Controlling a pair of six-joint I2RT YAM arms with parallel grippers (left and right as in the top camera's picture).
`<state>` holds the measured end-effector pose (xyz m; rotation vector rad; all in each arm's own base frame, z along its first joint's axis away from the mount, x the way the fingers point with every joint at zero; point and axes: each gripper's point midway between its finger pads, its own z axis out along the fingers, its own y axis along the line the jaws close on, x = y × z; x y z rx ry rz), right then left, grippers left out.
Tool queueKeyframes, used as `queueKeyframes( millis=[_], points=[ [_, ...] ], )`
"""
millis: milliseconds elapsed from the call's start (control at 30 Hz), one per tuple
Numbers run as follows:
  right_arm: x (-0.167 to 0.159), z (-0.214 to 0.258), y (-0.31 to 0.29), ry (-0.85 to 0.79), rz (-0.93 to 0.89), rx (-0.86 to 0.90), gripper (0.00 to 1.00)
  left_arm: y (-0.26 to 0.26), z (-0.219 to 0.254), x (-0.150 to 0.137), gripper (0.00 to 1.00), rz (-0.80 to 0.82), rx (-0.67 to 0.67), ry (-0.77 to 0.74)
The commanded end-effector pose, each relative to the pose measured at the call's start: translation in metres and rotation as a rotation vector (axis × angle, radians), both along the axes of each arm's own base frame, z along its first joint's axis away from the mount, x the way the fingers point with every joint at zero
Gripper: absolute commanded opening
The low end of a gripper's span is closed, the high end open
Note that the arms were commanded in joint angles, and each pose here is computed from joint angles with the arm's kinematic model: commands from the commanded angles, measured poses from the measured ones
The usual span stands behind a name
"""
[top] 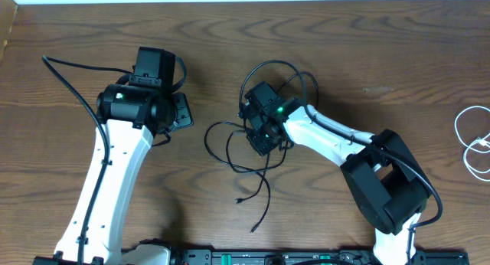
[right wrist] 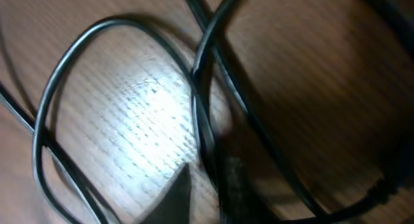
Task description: Untangle cables
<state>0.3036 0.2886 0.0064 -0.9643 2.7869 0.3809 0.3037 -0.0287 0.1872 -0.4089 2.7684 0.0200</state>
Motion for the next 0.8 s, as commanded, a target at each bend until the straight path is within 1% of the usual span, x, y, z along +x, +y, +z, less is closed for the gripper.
queueKeyframes(
  millis=[0, 67, 233, 267, 300, 367, 400, 467, 533, 600, 767],
  points=[
    [0.006, -0.001, -0.005, -0.004, -0.037, -0.015, 0.01, 0.004, -0.004, -0.002, 0.61, 0.014, 0.019, 0.017],
    [0.014, 0.013, -0.009, -0.022, -0.058, -0.001, 0.01, 0.004, -0.004, -0.002, 0.61, 0.014, 0.019, 0.017],
    [0.052, 0.098, -0.027, -0.135, -0.142, 0.087, 0.01, 0.005, -0.005, -0.003, 0.61, 0.014, 0.019, 0.022],
    [0.065, 0.132, -0.035, -0.19, -0.174, 0.124, 0.01, 0.005, -0.005, -0.003, 0.61, 0.014, 0.02, 0.024],
    [0.069, 0.145, -0.039, -0.214, -0.186, 0.139, 0.01, 0.005, -0.005, -0.003, 0.61, 0.014, 0.02, 0.024],
    [0.086, 0.196, -0.058, -0.312, -0.241, 0.196, 0.01, 0.004, -0.005, -0.004, 0.61, 0.014, 0.018, 0.027],
    [0.096, 0.23, -0.077, -0.388, -0.286, 0.231, 0.01, 0.004, -0.005, -0.004, 0.61, 0.012, 0.014, 0.028],
    [0.106, 0.271, -0.107, -0.478, -0.382, 0.272, 0.01, 0.004, -0.005, -0.004, 0.61, 0.012, 0.014, 0.028],
    [0.111, 0.316, -0.144, -0.585, -0.499, 0.334, 0.01, 0.004, -0.005, -0.004, 0.61, 0.012, 0.014, 0.028],
    [0.109, 0.361, -0.183, -0.704, -0.6, 0.392, 0.01, 0.004, -0.005, -0.004, 0.61, 0.012, 0.014, 0.027],
    [0.099, 0.41, -0.218, -0.862, -0.657, 0.434, 0.01, 0.004, -0.005, -0.004, 0.61, 0.012, 0.014, 0.027]
  ],
)
